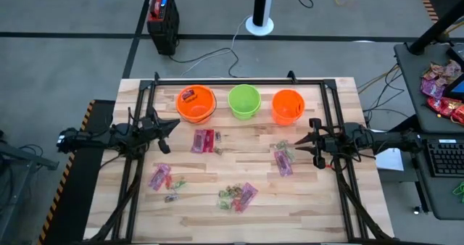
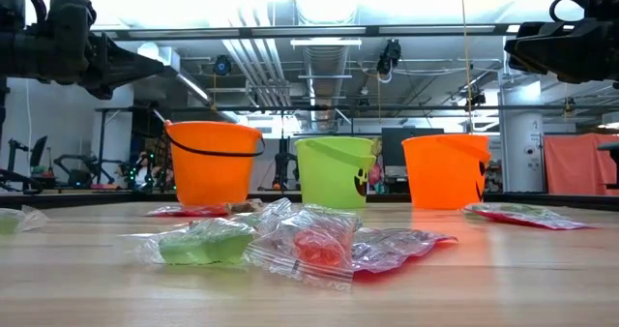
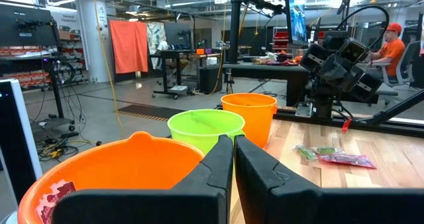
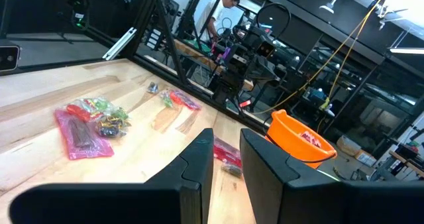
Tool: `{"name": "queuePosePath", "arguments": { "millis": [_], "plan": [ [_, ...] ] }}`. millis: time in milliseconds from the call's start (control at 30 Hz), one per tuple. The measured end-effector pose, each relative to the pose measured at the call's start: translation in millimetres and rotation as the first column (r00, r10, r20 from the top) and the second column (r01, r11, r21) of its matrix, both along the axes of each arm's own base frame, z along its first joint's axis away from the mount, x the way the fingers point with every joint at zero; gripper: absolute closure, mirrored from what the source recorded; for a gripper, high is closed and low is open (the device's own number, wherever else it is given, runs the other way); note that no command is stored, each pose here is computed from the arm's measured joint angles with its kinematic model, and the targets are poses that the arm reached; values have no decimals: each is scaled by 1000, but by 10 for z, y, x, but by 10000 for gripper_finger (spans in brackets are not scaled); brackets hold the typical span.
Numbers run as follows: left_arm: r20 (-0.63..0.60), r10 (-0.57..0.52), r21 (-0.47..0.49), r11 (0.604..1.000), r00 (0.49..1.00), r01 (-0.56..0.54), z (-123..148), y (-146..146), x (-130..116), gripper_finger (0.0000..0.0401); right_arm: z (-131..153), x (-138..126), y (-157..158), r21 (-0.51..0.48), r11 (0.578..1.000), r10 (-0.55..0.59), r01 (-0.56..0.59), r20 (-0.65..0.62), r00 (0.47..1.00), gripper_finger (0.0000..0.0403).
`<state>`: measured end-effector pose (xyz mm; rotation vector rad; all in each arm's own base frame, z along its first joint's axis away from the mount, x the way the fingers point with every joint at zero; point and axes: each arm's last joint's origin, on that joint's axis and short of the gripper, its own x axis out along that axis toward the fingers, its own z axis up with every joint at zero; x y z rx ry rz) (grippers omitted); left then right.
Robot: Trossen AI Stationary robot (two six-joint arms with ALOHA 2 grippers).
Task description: Sort candy by brand, put in halloween buckets
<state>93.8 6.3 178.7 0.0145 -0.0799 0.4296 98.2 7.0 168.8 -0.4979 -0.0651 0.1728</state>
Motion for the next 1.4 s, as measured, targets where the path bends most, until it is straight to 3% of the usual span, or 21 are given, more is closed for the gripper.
{"name": "queuePosePath", "arguments": {
  "millis": [767, 833, 900, 967, 1033, 1133, 1267, 1400],
  "plan": [
    [0, 0, 0, 1000, 1000, 0, 0, 0, 0, 401, 1, 0, 0, 0, 1000, 1, -1, 1, 1000, 335],
    [0, 0, 0, 1000, 1000, 0, 0, 0, 0, 401, -1, 0, 1, 40, 999, 2, -2, -7, 1000, 335],
    [0, 0, 0, 1000, 1000, 0, 0, 0, 0, 401, -2, 0, 1, 180, 984, 8, -2, -34, 999, 335],
    [0, 0, 0, 1000, 1000, 0, 0, 0, 0, 401, -1, 0, 1, 405, 914, 25, 6, -72, 997, 335],
    [0, 0, 0, 1000, 1000, 0, 0, 0, 0, 401, 2, 1, -3, 565, 825, 33, 27, -97, 995, 335],
    [0, 0, 0, 1000, 1000, 0, 0, 0, 0, 401, -8, 9, -12, 762, 642, 36, 86, -142, 989, 335],
    [0, 0, 0, 1000, 1000, 0, 0, 0, 0, 401, -27, 33, -15, 901, 407, 72, 151, -197, 978, 335],
    [0, 0, 0, 1000, 1000, 0, 0, 0, 0, 401, 100, 57, -53, 956, 204, -27, 212, -211, 977, 335]
  ]
}}
